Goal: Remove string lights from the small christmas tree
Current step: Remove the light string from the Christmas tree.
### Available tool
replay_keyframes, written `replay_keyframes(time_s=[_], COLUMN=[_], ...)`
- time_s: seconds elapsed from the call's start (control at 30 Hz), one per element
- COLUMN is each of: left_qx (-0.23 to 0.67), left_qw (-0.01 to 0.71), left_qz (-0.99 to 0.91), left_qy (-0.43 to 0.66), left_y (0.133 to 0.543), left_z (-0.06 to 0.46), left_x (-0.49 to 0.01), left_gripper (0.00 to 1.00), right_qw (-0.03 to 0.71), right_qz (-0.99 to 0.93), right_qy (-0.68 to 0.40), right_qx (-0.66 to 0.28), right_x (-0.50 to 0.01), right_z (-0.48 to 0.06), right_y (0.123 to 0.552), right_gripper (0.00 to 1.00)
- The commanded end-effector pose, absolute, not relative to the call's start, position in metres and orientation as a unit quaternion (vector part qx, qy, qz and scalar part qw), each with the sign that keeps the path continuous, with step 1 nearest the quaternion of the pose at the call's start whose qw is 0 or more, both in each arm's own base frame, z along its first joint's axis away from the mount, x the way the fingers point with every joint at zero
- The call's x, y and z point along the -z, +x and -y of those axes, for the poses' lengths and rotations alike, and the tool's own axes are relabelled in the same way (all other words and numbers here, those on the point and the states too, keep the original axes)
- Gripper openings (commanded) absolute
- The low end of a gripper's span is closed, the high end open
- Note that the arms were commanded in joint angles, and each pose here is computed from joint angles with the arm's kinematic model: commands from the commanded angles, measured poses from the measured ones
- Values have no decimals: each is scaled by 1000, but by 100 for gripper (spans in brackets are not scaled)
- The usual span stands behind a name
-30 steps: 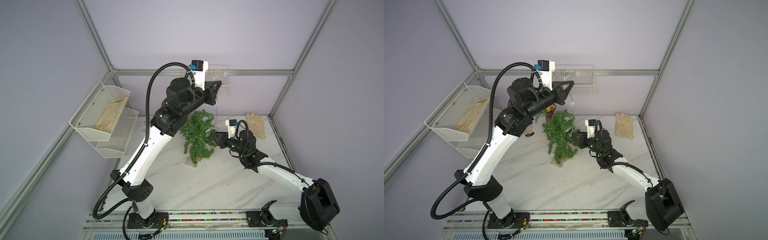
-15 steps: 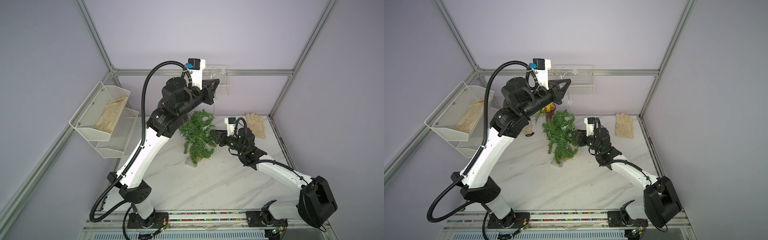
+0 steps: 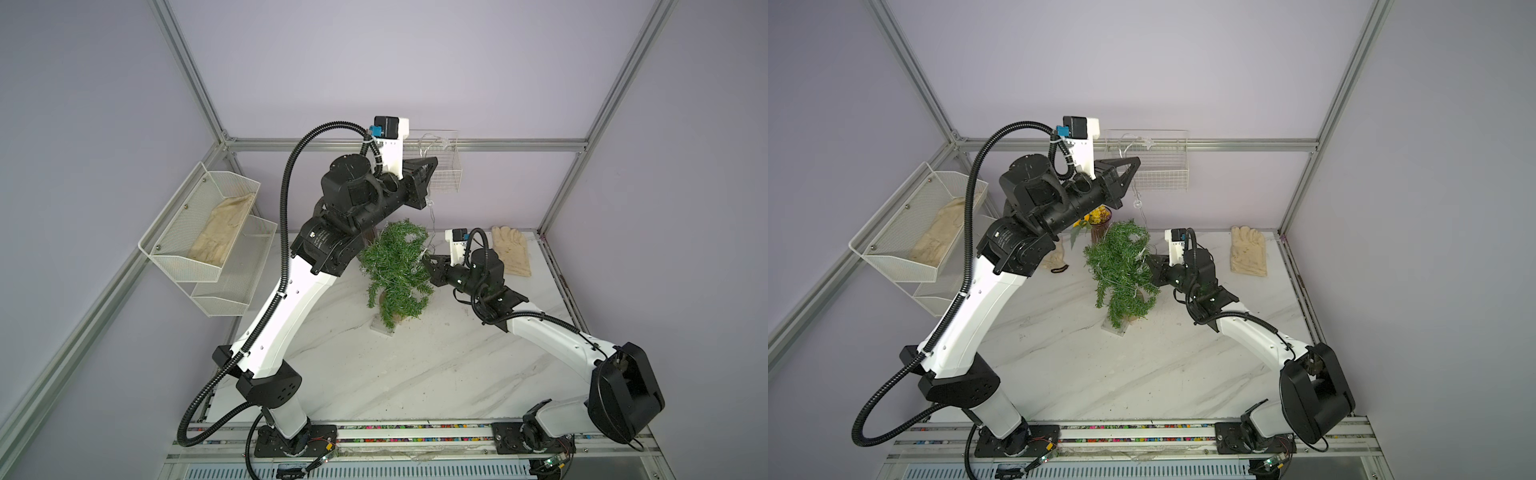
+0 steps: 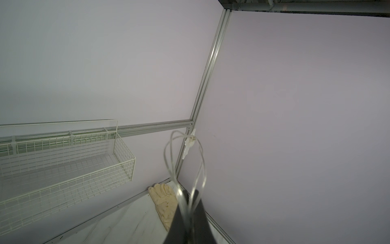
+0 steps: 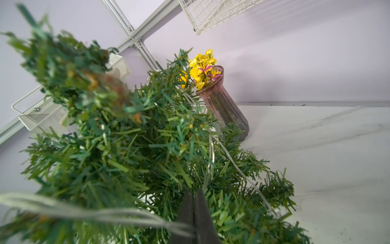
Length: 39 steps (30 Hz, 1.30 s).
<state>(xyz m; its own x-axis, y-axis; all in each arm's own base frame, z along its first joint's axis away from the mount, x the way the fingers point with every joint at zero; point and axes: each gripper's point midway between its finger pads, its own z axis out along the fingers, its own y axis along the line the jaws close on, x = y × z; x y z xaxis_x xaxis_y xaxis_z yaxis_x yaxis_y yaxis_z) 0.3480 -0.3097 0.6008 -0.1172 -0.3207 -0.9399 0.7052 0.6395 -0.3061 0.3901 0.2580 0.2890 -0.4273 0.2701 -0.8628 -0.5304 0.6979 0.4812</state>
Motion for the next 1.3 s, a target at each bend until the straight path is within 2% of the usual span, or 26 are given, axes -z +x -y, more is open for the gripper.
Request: replay_keyframes(time_s=[0.0,0.23,0.57,0.77,1.03,1.27], left_qx=[398,414,361,353,325,275], left_qw=[657,629,650,656,664,665], left_qz=[-620,-637,-651,-656,-671,-692], left_qy=[157,167,156,121,55,58], left_y=[344,355,372,394,431,446], left_z=[308,328,313,279,199,144], left_x=[-610,-588,-576,-573,-559,-524], left_gripper=[0,0,0,0,0,0], right_qw=[560,576,607,603,577,554], right_qz=[-746,-739,-694,-642,-583,-558], right_qy=[-67,-21,-13,-10,-35,-94], right_qx=[-353,-350,-386,-473,-571,-610], right_x=[-313,-339,-404,-444,-484,-507], right_z=[-234,-193,-219,-246,-306,-371], right_y=[397,433,507,532,529,502], right_gripper=[0,0,0,0,0,0])
